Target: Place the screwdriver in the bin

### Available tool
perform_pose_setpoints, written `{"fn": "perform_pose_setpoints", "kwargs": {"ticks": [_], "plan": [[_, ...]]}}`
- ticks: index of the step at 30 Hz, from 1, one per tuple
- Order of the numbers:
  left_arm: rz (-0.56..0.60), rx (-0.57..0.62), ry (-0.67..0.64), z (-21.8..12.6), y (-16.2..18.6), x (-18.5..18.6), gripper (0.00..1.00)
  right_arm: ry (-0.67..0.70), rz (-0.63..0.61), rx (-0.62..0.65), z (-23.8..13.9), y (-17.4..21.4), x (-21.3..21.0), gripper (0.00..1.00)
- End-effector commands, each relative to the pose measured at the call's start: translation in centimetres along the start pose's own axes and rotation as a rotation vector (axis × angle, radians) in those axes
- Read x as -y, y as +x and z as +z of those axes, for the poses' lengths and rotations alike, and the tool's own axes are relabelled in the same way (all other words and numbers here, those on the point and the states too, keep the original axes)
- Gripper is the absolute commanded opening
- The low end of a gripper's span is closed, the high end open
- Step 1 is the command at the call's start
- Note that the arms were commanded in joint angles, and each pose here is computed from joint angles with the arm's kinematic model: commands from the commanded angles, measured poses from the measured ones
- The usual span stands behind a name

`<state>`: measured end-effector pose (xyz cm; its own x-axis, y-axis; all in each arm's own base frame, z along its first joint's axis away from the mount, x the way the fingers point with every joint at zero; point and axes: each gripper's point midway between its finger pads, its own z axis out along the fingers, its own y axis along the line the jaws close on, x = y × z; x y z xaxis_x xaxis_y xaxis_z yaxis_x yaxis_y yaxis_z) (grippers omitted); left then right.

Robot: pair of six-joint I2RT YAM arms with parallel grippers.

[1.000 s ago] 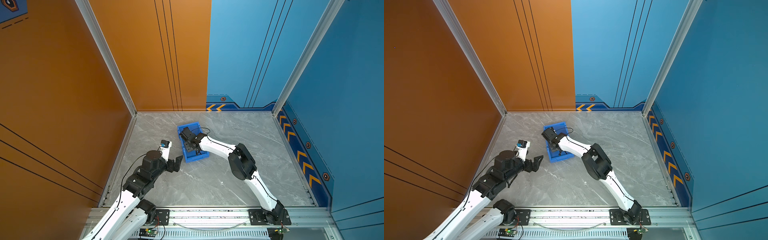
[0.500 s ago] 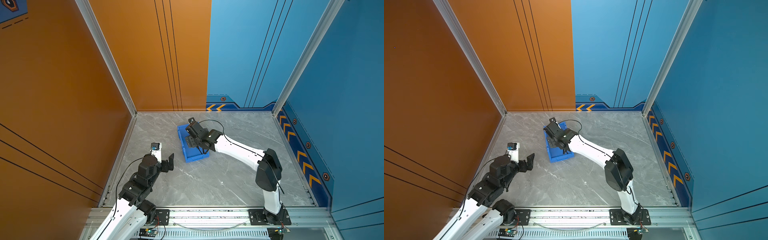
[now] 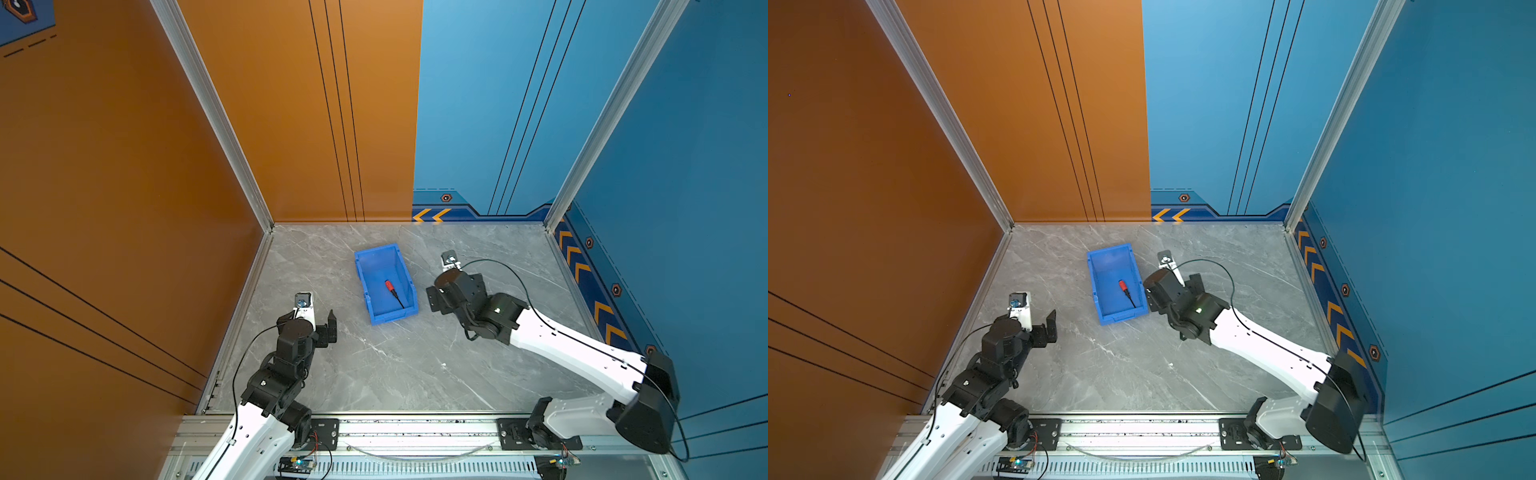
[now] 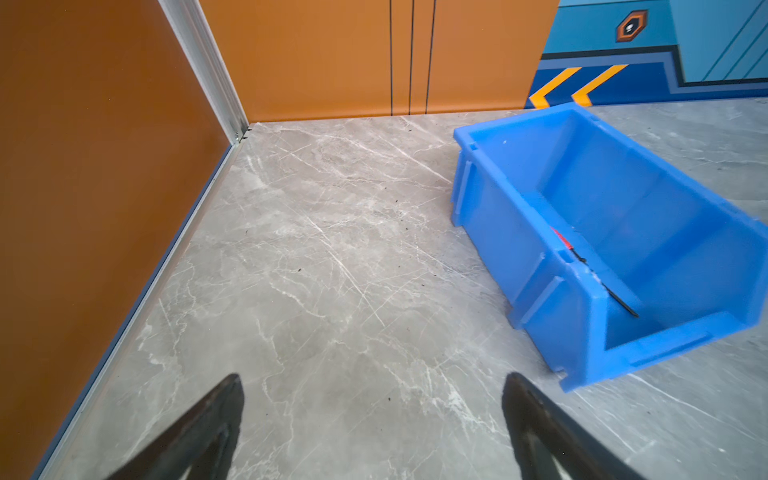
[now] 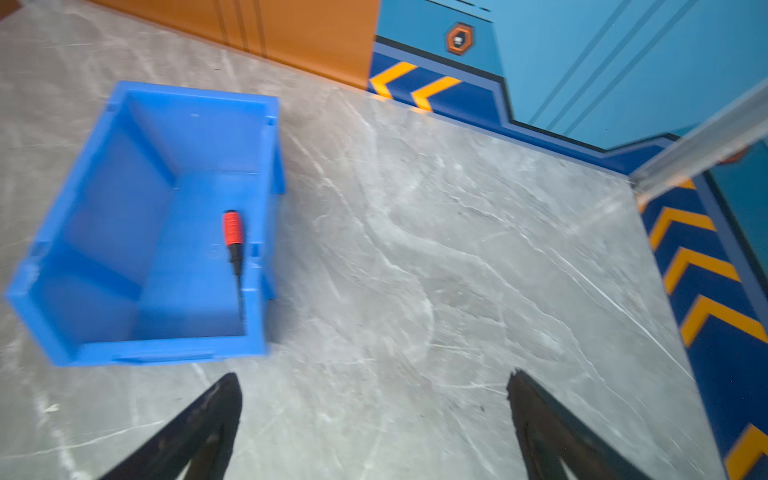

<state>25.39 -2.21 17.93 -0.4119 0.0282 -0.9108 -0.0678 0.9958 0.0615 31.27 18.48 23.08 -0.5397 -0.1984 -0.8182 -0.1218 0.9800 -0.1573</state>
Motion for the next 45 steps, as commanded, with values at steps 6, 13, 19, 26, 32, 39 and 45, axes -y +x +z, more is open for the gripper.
{"fn": "perform_pose_setpoints", "kwargs": {"ticks": [6, 13, 19, 26, 32, 39, 45], "plan": [[0.008, -0.022, -0.102, 3.0, 1.1, -2.6, 0.98, 0.212, 0.177, 0.148, -0.4, 6.3, 12.8, 1.00], [-0.075, -0.003, -0.150, 5.3, 2.1, -4.3, 0.98, 0.082, 0.018, 0.387, -0.5, 9.3, 12.0, 1.00], [-0.061, -0.028, -0.164, 7.4, 3.0, -4.5, 0.98, 0.123, 0.014, 0.349, 1.3, 11.6, 13.0, 1.00], [-0.031, -0.040, -0.125, 10.4, 3.4, -3.5, 0.98, 0.145, 0.085, 0.380, 3.8, 11.5, 14.1, 1.00], [-0.018, 0.055, -0.111, 12.8, 1.4, -3.2, 0.98, 0.181, 0.034, 0.328, 7.5, 10.2, 14.3, 1.00], [-0.021, 0.120, -0.075, 14.7, 1.2, -2.6, 0.98, 0.144, 0.054, 0.371, 9.6, 9.1, 14.4, 1.00], [-0.014, 0.120, -0.076, 16.1, 2.3, -2.4, 0.98, 0.207, 0.110, 0.379, 10.2, 9.7, 15.8, 1.00]]}}
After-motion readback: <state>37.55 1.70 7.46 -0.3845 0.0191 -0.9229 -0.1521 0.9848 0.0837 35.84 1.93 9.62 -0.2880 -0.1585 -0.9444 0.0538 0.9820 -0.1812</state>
